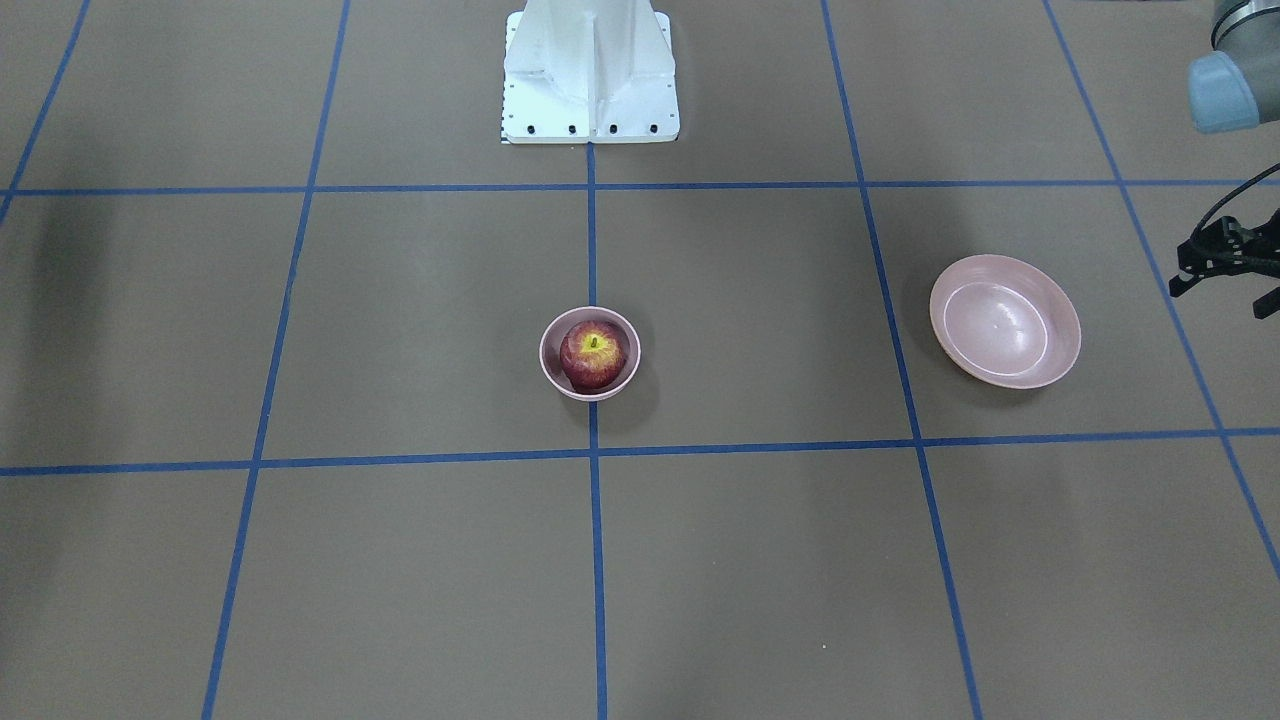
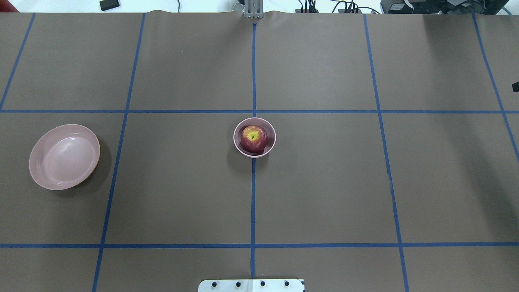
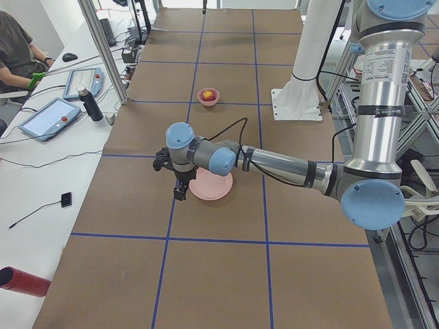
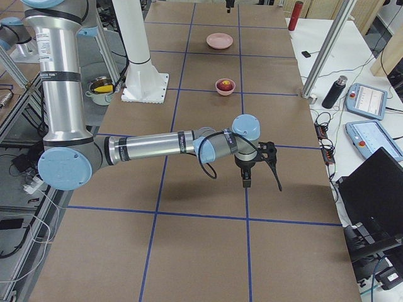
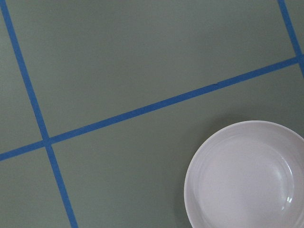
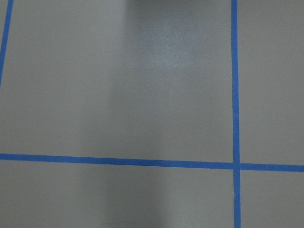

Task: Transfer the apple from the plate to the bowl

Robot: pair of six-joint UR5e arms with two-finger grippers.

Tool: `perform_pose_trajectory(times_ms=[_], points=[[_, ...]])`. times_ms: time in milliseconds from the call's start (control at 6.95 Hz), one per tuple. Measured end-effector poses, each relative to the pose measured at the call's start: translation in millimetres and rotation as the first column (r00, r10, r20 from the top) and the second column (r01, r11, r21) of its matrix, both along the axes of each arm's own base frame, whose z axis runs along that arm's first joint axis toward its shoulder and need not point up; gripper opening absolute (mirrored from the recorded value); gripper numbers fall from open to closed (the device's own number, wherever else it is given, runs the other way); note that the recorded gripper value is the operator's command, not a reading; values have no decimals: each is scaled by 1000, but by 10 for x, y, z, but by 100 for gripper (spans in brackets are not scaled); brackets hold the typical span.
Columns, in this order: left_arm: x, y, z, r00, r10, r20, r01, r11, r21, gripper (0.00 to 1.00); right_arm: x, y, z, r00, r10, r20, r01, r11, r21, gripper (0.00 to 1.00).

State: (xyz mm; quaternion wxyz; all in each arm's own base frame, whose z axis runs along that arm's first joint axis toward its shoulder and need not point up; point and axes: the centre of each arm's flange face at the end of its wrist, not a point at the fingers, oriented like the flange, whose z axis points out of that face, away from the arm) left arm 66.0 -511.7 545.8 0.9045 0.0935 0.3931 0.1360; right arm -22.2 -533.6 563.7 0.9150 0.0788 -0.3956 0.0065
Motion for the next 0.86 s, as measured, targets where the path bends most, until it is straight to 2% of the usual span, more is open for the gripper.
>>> perform_pose_trajectory(times_ms=[144,432,576,863], points=[[-67,79,-80,1000,-8,-6,8,1000,16,98,-33,2,29,1000,-27,2,27,1000,10,100],[-139,238,-27,1000,-12,-2,12,1000,13,98,-4,37,5,997,-55,57,54,998,22,100],[-145,253,27,1000,-11,1,11,1000,4,98,37,110,20,996,-55,71,53,998,25,100],[-167,256,182,1000,-16,9,16,1000,-25,98,94,241,2,997,-41,60,37,998,57,100]])
